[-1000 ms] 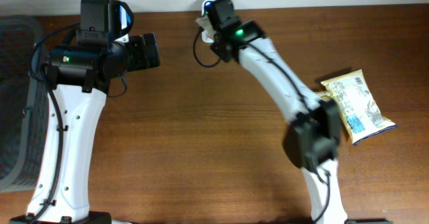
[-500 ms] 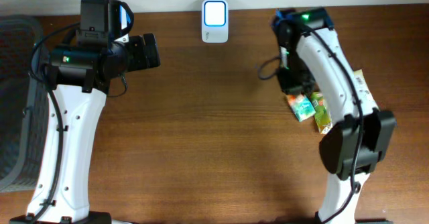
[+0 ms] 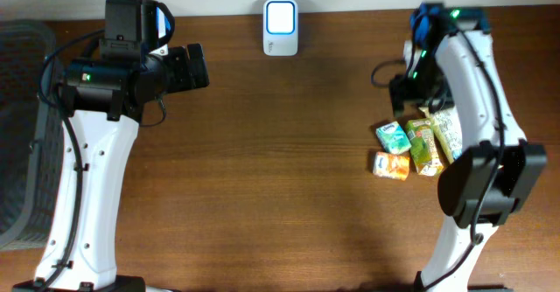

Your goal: Scan the item barcode

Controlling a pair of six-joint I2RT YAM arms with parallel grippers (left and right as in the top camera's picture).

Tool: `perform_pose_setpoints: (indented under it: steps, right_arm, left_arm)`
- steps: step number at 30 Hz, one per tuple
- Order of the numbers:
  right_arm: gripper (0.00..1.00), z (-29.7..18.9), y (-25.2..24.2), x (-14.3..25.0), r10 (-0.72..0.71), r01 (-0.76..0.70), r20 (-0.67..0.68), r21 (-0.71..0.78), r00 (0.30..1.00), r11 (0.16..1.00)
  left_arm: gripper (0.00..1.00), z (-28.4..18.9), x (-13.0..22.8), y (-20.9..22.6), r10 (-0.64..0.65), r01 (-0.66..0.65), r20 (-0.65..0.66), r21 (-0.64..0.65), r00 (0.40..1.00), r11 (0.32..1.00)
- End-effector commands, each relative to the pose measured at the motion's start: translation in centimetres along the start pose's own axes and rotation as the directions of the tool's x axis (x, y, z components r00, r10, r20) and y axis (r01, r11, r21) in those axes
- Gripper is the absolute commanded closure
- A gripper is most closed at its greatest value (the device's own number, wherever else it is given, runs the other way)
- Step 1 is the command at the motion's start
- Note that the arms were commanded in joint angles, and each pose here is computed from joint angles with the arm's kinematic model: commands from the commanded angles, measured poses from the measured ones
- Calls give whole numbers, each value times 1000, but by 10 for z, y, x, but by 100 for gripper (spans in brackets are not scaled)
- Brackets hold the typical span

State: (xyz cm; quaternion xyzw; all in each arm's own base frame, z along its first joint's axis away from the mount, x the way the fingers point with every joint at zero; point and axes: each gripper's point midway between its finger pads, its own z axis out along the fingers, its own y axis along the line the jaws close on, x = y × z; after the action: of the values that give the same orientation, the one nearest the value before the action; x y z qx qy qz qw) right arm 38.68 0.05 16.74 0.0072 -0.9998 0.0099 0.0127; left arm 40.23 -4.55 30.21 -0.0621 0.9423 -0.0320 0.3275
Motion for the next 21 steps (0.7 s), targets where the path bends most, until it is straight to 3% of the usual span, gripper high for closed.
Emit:
perform_pose_setpoints:
  steps: [1,7,16,21]
  right_arm:
    - [14,-98,27,-5,-49,74,282,-79,958,994]
    - [1,-239,53,40,-68,185,668,-106,741,977]
    - [1,-315,44,128,-49,205,842,-75,538,976]
    - [1,-334,23,161,-53,121,887,-3,459,993]
  left_arm:
    - [1,-6,-3,1,11,-11,19,-3,1000,1000]
    - [1,-6,-3,1,11,-11,19,-3,1000,1000]
    - [1,-6,-3,1,11,-11,19,-3,1000,1000]
    - [1,-6,-3,1,11,-11,19,-4,1000,1000]
